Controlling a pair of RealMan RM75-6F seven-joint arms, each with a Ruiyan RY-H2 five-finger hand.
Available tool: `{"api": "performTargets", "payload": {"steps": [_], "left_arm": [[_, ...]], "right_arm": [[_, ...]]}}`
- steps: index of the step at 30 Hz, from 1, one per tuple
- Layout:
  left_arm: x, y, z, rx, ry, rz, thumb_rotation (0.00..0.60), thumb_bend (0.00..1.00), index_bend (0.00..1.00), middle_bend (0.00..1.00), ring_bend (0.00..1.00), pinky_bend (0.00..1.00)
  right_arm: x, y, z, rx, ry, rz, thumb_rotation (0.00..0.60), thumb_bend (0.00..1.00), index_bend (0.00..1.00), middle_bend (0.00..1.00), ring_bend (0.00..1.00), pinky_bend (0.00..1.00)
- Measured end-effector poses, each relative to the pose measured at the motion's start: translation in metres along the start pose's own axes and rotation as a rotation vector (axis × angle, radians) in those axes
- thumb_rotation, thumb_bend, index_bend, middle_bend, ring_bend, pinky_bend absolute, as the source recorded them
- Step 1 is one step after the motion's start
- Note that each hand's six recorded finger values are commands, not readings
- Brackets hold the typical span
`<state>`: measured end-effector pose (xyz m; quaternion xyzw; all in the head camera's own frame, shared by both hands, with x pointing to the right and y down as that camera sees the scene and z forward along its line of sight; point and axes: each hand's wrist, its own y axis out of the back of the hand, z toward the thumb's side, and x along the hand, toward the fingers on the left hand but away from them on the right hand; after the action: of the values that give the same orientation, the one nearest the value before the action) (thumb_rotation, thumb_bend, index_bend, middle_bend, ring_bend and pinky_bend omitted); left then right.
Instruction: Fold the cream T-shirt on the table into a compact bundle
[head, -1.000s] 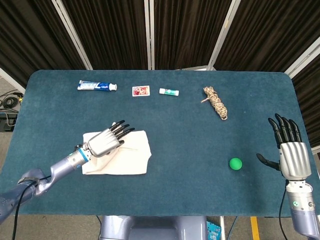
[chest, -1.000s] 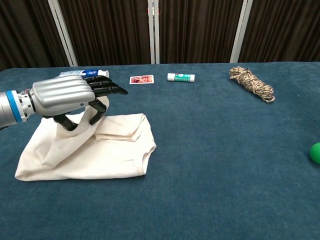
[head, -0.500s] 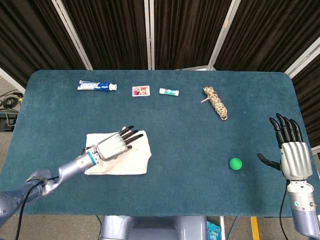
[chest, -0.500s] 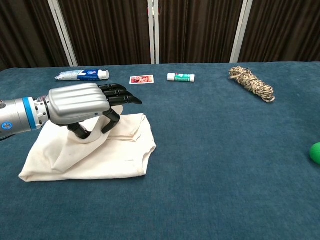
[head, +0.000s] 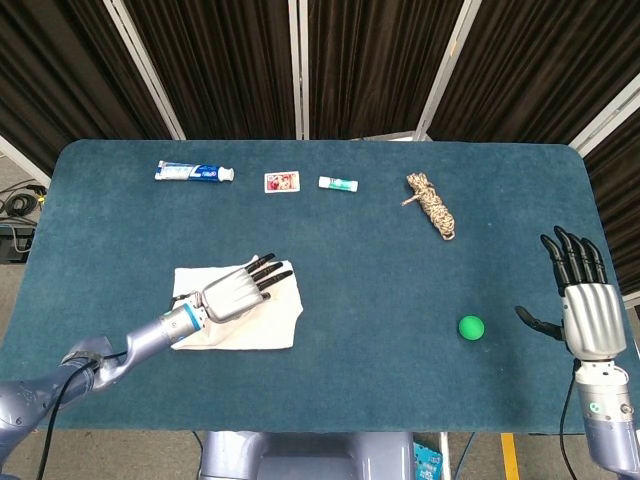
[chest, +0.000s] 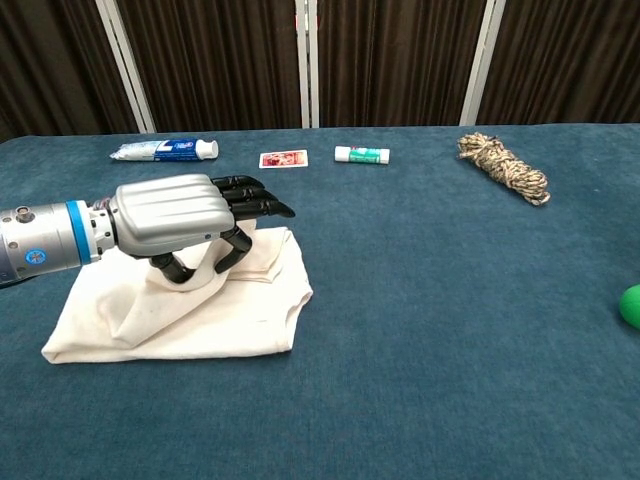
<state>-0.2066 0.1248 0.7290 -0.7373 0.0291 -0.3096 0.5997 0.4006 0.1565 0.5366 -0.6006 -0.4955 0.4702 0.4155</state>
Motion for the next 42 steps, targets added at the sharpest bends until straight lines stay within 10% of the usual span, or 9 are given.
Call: {"api": "performTargets", "payload": {"steps": [6, 9, 12, 32, 42], "left_arm": [[0.012, -0.002, 0.008, -0.011, -0.008, -0.003, 0.600, 0.54, 0.74, 0.00, 0.00, 0.00], [0.016, -0.002, 0.010, -0.010, -0.009, -0.002, 0.600, 0.14, 0.25, 0.00, 0.00, 0.00], [0.018, -0.003, 0.008, -0.007, 0.010, -0.004, 0.600, 0.01, 0.00, 0.00, 0.00, 0.00], [-0.008, 0.085, -0.035, -0.143, 0.162, 0.252, 0.600, 0.00, 0.01, 0.00, 0.00, 0.00], [-0.063, 0.037, -0.047, -0.244, 0.226, 0.091, 0.600, 0.06, 0.48, 0.00, 0.00, 0.00]], "right_arm": [[0.000, 0.000, -0.001, -0.004, -0.002, 0.002, 0.600, 0.00, 0.04, 0.00, 0.00, 0.00], [0.000, 0.001, -0.001, -0.005, -0.003, 0.001, 0.600, 0.00, 0.04, 0.00, 0.00, 0.00], [0.000, 0.000, -0.002, -0.004, -0.002, 0.003, 0.600, 0.00, 0.04, 0.00, 0.00, 0.00], [0.003, 0.004, 0.005, -0.006, 0.017, -0.005, 0.600, 0.00, 0.04, 0.00, 0.00, 0.00], [0.005, 0.004, 0.008, -0.009, 0.025, -0.004, 0.600, 0.00, 0.04, 0.00, 0.00, 0.00]]}}
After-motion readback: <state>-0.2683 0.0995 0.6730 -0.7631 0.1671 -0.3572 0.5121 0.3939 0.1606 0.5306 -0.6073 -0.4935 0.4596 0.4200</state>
